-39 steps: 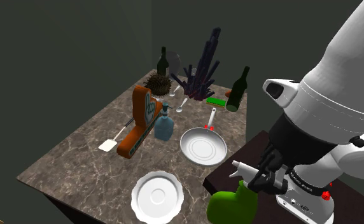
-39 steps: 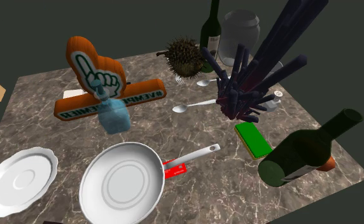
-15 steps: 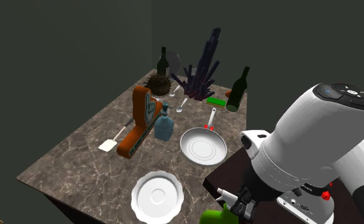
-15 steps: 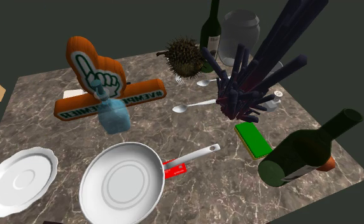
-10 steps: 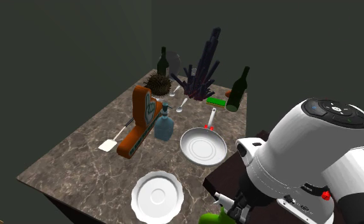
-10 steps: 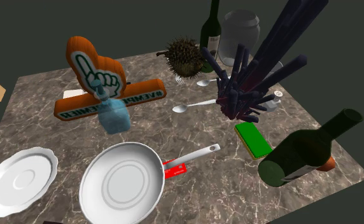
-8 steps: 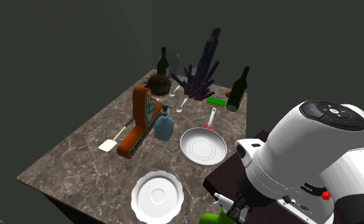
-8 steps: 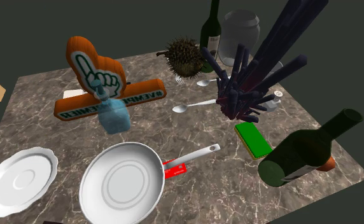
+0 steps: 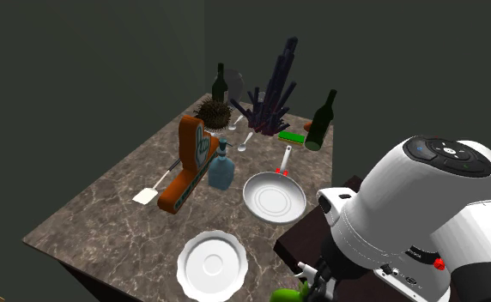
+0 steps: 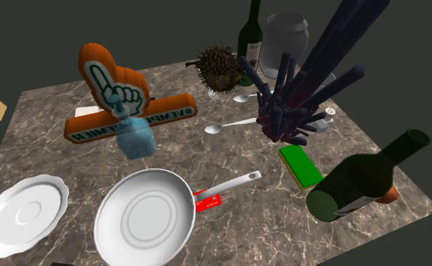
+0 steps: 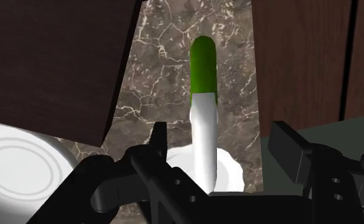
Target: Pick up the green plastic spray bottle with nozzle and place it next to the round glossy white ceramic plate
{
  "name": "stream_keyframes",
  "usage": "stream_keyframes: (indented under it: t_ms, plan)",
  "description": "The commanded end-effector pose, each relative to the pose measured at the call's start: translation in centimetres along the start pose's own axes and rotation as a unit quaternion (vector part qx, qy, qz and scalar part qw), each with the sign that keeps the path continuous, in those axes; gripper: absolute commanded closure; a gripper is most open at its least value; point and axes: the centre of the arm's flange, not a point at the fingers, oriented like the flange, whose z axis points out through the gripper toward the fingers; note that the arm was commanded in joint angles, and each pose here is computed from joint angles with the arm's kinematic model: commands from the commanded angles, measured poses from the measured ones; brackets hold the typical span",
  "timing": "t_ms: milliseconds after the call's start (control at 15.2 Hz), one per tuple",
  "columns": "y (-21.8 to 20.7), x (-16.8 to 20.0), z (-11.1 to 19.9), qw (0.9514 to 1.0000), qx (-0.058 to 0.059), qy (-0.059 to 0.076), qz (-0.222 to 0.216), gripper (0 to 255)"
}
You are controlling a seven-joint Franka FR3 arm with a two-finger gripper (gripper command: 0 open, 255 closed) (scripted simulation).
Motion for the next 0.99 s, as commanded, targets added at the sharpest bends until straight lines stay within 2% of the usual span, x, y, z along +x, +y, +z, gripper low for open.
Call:
stream_keyframes:
  t_ms: [0,198,462,924]
  plan:
    - [0.0,0.0,0.0,1.0,0.0,0.0,0.0,0]
    - [0.0,0.0,0.0,1.0,0.0,0.0,0.0,0]
    - [0.0,0.0,-5.0,1.0,0.0,0.0,0.0,0]
    - [0.0,0.0,-5.0,1.0,0.0,0.0,0.0,0]
